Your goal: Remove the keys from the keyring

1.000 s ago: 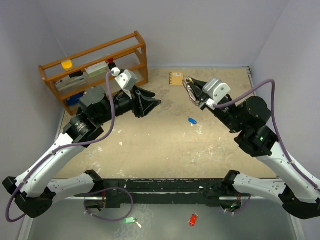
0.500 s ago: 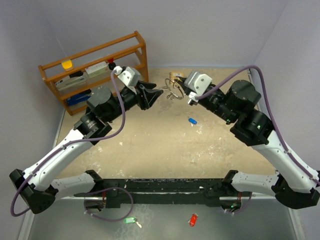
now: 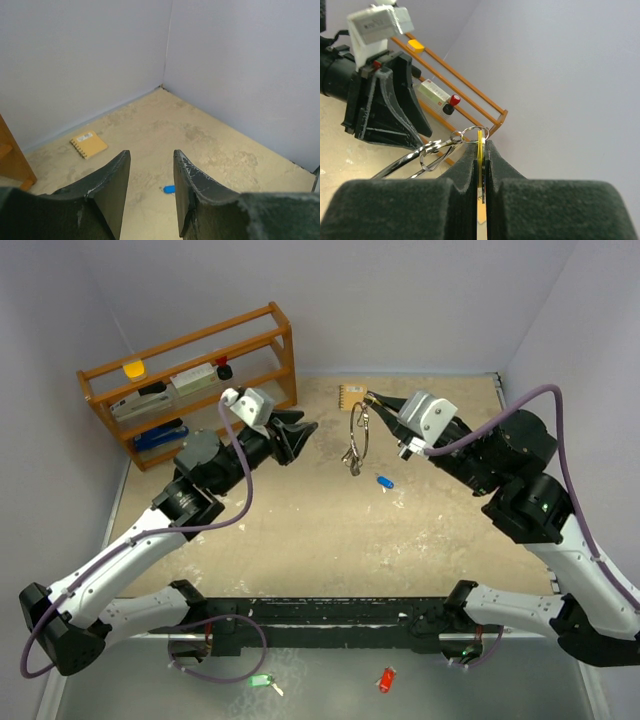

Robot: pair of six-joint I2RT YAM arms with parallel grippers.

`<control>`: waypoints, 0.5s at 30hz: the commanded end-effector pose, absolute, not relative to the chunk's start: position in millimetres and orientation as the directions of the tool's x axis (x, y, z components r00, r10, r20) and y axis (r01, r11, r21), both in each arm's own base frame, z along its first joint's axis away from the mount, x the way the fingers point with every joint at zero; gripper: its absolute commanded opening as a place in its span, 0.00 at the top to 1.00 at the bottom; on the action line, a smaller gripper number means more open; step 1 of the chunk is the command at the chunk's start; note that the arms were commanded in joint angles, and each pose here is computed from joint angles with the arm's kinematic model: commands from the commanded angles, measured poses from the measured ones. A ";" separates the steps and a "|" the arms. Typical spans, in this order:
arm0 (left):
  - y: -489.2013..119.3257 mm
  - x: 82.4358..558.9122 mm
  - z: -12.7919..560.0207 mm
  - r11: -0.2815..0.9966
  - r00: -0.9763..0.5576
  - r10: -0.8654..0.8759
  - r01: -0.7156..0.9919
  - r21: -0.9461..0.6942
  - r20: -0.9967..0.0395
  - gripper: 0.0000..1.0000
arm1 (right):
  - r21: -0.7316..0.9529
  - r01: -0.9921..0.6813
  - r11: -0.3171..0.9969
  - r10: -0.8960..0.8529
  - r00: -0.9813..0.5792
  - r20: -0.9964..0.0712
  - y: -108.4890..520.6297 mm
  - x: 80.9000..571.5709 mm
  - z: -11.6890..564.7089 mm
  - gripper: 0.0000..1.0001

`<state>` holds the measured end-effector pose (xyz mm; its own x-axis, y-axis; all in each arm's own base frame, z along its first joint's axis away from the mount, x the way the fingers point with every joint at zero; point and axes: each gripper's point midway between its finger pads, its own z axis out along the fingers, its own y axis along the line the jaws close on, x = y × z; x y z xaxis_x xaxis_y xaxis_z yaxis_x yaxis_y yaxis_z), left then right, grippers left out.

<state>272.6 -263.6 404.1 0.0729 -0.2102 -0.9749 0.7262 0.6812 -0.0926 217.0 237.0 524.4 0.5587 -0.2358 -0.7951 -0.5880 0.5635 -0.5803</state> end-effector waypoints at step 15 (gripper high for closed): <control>-280.5 223.5 494.2 0.414 0.221 -0.585 0.909 -0.053 -0.781 0.68 | -0.578 -0.541 0.611 -0.189 0.609 -0.770 231.0 214.6 548.0 1.00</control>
<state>246.2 -273.1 476.5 0.2236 -0.4948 -0.8397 0.8401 0.5347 -0.0914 218.4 238.3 521.3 0.5582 -0.2398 -0.7943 -0.5874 0.5619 -0.5825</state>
